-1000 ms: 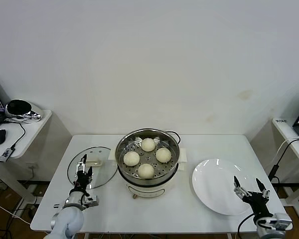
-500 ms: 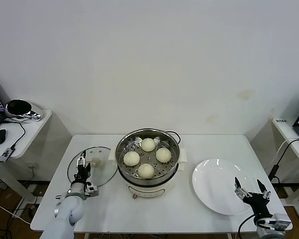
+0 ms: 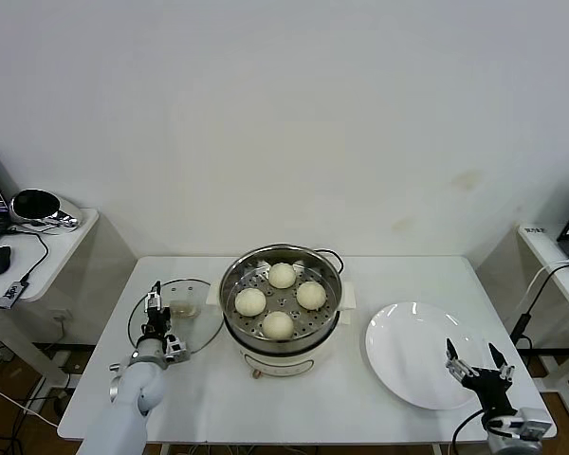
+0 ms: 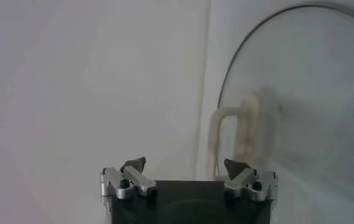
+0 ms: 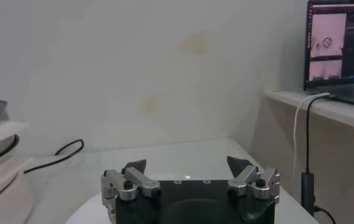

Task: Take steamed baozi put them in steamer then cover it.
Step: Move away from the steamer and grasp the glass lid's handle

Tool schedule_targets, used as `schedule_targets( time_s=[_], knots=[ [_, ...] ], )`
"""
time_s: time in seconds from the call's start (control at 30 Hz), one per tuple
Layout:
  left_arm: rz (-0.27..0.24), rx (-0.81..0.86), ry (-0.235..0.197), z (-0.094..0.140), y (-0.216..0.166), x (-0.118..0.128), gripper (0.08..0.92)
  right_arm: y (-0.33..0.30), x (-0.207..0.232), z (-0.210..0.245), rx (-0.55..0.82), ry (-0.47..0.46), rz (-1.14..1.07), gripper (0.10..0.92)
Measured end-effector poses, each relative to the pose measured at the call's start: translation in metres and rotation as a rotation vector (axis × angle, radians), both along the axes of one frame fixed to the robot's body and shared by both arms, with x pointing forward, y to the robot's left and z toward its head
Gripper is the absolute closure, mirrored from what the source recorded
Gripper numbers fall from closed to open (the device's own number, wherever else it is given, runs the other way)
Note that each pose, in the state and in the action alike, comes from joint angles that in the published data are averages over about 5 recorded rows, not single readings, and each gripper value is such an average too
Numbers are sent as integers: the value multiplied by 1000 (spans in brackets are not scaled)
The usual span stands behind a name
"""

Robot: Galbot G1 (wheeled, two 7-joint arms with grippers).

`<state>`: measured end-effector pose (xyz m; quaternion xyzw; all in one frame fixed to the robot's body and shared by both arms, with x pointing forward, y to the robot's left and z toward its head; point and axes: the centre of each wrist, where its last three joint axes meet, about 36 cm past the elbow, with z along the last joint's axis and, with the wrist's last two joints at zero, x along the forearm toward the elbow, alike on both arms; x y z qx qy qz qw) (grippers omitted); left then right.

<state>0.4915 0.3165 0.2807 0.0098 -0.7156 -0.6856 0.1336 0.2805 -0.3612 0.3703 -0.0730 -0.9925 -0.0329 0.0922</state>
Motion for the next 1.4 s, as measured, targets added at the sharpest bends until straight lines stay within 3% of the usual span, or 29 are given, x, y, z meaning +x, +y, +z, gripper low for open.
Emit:
schedule_targets(
  time_s=[0.77,1.4],
  knots=[
    [49,-20,-17,-13,-3,22,196,1,-2,-6,-1,8,-7,200],
    [18,-36,-10,-24,3,21,720,4,-7,-7,2,9,-9,200]
  ],
)
